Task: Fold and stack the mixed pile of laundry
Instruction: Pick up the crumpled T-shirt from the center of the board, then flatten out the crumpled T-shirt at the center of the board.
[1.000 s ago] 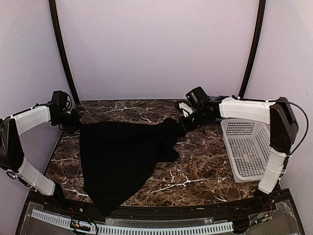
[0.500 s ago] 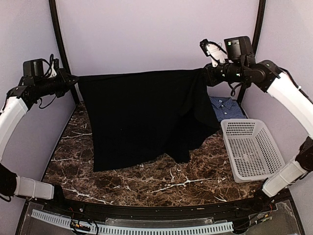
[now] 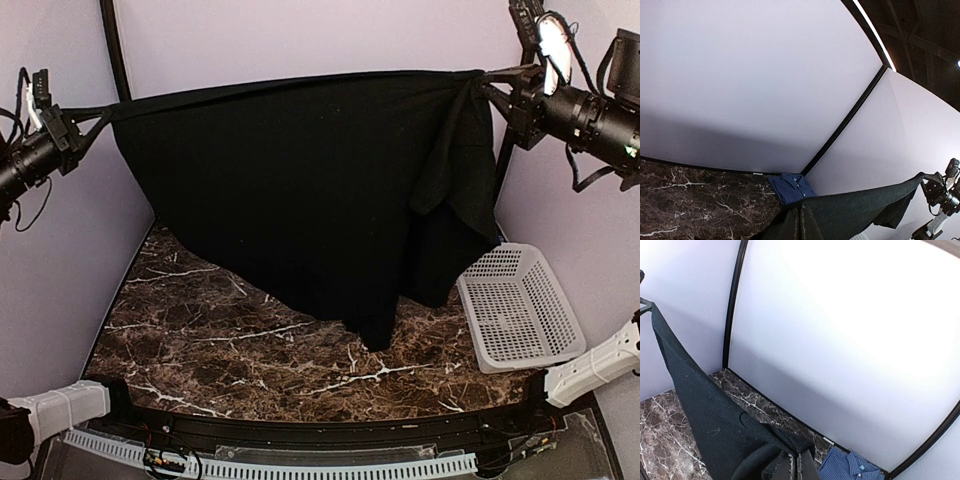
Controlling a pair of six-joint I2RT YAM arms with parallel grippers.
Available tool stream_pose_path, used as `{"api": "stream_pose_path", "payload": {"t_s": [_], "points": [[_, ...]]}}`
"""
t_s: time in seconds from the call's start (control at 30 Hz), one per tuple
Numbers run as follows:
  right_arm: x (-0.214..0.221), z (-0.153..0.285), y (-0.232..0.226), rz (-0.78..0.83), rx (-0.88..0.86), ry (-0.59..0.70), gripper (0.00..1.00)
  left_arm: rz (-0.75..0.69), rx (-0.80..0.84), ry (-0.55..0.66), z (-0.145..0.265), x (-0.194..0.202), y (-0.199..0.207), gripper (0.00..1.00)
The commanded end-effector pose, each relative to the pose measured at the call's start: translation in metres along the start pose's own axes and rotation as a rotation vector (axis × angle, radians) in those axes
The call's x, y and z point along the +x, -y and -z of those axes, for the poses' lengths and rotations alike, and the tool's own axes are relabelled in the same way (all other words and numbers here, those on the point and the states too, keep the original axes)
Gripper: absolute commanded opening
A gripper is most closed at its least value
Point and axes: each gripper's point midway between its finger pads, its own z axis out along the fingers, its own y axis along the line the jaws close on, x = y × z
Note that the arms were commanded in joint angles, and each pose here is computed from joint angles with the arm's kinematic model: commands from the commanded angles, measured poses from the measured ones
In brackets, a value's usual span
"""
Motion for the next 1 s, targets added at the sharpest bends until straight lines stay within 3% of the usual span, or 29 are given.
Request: {"api": "stream_pose_path", "payload": {"t_s": [0.0, 0.13, 0.23, 0.37, 0.5, 0.63, 0.67, 0.7, 0.73, 0.77, 0.8, 0.93, 0.97], "points": [[-0.031, 0.005, 0.022, 0.069, 0.157, 0.041, 0.0, -0.011, -0.052, 0.098, 0.018, -0.026, 0.011, 0.0], [-0.056, -0.008, 0.042, 0.166, 0.33, 0.111, 0.0, 0.03, -0.163, 0.16, 0.014, -0.041, -0.011, 0.0], [-0.05, -0.036, 0.06, 0.147, 0.348, 0.117, 0.0, 0.079, -0.285, 0.148, -0.01, -0.037, -0.054, 0.0], [0.014, -0.113, 0.077, 0.112, 0.282, -0.002, 0.0, 0.131, -0.384, 0.118, -0.051, -0.02, -0.114, 0.0], [0.105, -0.219, 0.075, 0.071, 0.182, -0.153, 0.0, 0.137, -0.496, 0.086, -0.095, 0.004, -0.186, 0.0], [0.181, -0.317, 0.1, 0.034, 0.169, -0.243, 0.02, 0.176, -0.585, 0.029, -0.147, 0.033, -0.27, 0.0], [0.197, -0.341, 0.106, 0.022, 0.176, -0.276, 0.16, 0.203, -0.625, -0.014, -0.162, 0.054, -0.307, 0.02], [0.207, -0.358, 0.116, 0.009, 0.205, -0.295, 0.39, 0.194, -0.615, 0.01, -0.174, 0.047, -0.317, 0.07], [0.216, -0.37, 0.121, -0.007, 0.22, -0.314, 0.62, 0.22, -0.65, -0.046, -0.186, 0.071, -0.354, 0.25], [0.216, -0.374, 0.126, -0.022, 0.236, -0.306, 0.75, 0.214, -0.641, -0.056, -0.198, 0.063, -0.359, 0.34], [0.218, -0.375, 0.127, -0.039, 0.247, -0.307, 0.84, 0.254, -0.669, -0.13, -0.207, 0.087, -0.39, 0.48], [0.232, -0.363, 0.121, -0.073, 0.219, -0.318, 0.95, 0.28, -0.714, -0.167, -0.209, 0.09, -0.405, 0.76], [0.237, -0.357, 0.121, -0.094, 0.211, -0.334, 0.95, 0.275, -0.716, -0.157, -0.208, 0.088, -0.404, 0.79]]}}
